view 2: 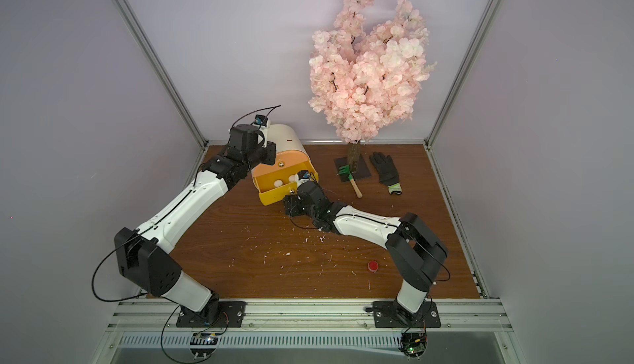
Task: Put the paint cans in the drawer according to color
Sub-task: Close the drawer of the storage box.
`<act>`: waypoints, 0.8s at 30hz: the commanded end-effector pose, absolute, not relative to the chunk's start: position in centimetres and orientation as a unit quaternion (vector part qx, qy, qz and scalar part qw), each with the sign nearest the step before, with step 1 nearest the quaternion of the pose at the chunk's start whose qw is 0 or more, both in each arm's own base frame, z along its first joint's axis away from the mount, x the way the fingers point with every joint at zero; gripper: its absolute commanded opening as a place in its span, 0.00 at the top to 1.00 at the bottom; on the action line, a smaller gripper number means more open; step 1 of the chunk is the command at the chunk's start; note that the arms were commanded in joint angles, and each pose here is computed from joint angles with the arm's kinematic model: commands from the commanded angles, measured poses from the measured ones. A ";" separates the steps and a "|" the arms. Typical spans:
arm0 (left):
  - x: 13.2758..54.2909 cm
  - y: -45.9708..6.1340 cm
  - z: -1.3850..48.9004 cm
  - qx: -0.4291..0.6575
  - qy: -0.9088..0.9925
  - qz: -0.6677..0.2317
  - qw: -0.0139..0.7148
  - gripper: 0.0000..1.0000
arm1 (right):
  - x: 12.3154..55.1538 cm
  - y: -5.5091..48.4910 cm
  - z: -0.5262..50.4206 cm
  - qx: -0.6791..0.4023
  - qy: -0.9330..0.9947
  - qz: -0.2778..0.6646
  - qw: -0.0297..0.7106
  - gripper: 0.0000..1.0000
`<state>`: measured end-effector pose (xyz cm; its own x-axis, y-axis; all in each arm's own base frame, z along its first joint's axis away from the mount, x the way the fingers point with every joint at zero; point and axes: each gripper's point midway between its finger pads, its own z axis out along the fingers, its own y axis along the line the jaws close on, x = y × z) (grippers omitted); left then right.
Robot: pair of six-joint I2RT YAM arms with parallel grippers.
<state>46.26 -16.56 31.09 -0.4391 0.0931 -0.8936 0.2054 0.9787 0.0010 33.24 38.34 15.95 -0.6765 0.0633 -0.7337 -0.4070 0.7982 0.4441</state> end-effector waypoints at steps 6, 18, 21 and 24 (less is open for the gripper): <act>48.6 -15.2 28.2 0.064 0.865 -0.040 0.496 0.75 | 36.3 40.1 19.1 -0.085 0.835 0.301 0.454 0.33; 46.6 -14.9 23.2 0.074 0.889 -0.041 0.449 0.76 | 39.2 42.5 20.6 -0.061 0.805 0.319 0.496 0.40; 46.1 -14.8 22.4 0.073 0.893 -0.041 0.441 0.76 | 40.0 43.0 21.4 -0.053 0.792 0.327 0.513 0.40; 45.6 -14.7 21.8 0.073 0.896 -0.044 0.436 0.76 | 40.8 43.5 22.1 -0.046 0.781 0.330 0.528 0.39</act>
